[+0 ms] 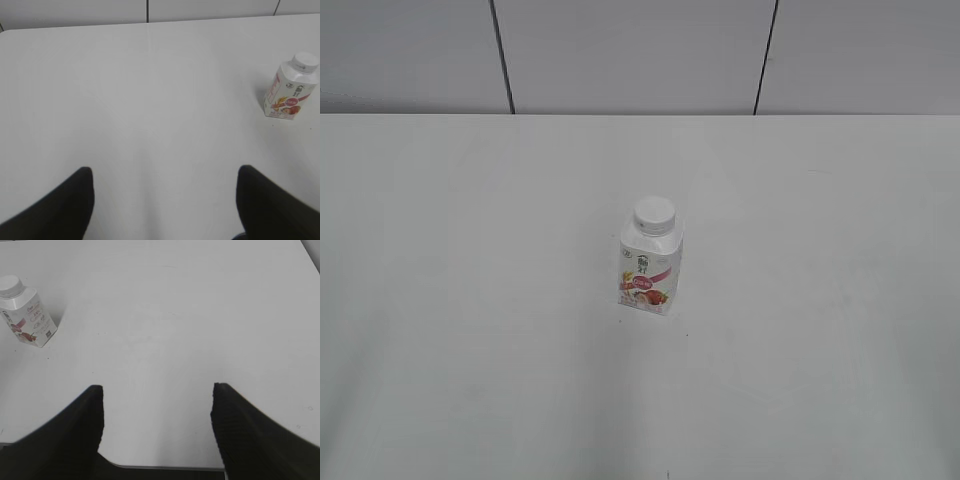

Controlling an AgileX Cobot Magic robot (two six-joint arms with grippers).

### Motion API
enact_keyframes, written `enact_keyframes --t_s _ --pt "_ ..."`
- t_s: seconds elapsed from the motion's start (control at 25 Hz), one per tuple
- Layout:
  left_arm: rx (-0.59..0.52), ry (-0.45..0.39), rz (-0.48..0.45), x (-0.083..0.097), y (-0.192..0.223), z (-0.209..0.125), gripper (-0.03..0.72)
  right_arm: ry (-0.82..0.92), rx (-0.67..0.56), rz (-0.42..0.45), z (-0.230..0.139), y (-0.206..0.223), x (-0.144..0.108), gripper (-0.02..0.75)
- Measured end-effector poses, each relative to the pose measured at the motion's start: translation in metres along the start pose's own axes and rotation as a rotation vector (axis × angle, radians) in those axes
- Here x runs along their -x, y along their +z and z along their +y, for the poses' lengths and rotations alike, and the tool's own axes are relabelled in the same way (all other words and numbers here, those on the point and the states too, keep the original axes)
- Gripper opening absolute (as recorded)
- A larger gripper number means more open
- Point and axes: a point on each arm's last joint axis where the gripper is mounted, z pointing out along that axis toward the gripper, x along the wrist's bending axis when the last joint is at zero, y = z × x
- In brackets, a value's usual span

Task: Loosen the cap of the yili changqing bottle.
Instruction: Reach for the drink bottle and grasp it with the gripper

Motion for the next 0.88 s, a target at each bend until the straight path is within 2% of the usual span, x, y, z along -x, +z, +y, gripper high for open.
enact_keyframes --t_s 0.4,0.64,0.88 --pt "0.021 0.002 0.003 0.0 -0.002 0.003 0.536 0.0 0.0 0.0 0.0 0.0 0.0 0.533" --pt "0.353 0.01 0.045 -0.004 -0.006 0.035 0.536 0.0 0.0 0.0 0.0 0.0 0.0 0.533" --pt "0.51 0.023 0.087 -0.011 0.031 0.058 0.536 0.0 0.0 0.0 0.0 0.0 0.0 0.533"
